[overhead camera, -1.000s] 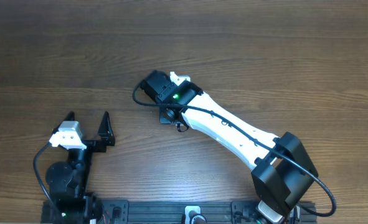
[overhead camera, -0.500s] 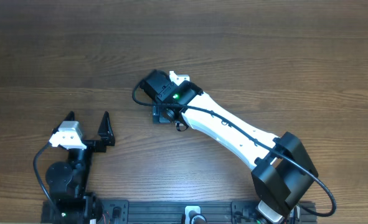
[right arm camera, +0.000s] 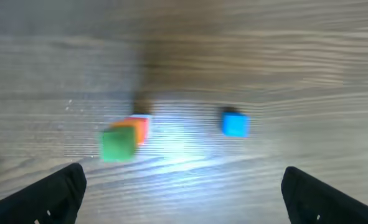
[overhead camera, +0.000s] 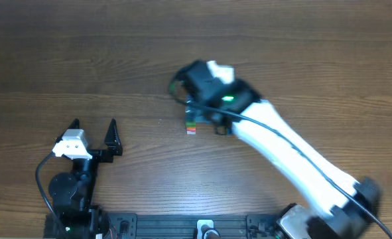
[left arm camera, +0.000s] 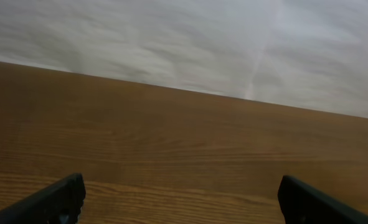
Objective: Stack Cubes
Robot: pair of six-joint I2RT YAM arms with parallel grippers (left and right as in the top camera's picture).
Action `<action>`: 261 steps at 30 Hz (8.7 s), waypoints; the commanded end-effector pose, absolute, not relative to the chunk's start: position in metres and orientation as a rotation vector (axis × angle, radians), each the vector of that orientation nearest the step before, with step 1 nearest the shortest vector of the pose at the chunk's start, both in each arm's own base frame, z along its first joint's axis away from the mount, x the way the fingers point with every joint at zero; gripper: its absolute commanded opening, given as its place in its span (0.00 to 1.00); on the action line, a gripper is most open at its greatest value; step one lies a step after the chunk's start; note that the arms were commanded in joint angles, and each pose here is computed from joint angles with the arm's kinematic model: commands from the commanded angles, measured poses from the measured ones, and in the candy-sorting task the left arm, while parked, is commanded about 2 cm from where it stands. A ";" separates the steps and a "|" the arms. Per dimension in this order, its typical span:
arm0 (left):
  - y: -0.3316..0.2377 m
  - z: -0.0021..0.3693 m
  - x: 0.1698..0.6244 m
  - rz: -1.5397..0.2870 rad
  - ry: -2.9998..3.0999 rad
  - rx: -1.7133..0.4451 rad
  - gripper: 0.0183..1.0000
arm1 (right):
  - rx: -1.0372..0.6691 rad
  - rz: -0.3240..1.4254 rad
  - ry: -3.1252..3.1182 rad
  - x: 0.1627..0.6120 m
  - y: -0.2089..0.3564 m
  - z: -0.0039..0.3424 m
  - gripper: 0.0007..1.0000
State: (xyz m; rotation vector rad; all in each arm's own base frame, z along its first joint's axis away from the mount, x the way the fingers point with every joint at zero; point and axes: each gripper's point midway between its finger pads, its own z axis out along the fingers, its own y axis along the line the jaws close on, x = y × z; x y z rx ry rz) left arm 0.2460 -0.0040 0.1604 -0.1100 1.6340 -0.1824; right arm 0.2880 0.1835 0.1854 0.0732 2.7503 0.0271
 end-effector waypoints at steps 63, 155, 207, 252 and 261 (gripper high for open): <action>-0.004 0.159 0.246 -0.172 1.634 -0.097 1.00 | 0.106 0.005 2.993 0.280 0.130 0.002 0.45; -0.004 0.159 0.246 -0.172 1.634 -0.097 1.00 | 0.007 -0.010 2.931 0.280 0.255 0.130 0.01; -0.004 0.159 0.246 -0.172 1.634 -0.097 1.00 | 0.030 -0.024 2.958 0.286 0.255 0.110 0.02; -0.004 0.159 0.246 -0.172 1.634 -0.097 1.00 | 0.036 -0.026 2.959 0.286 0.254 0.104 0.44; -0.004 0.159 0.246 -0.172 1.634 -0.097 1.00 | -0.013 0.019 2.926 0.294 0.261 0.107 0.95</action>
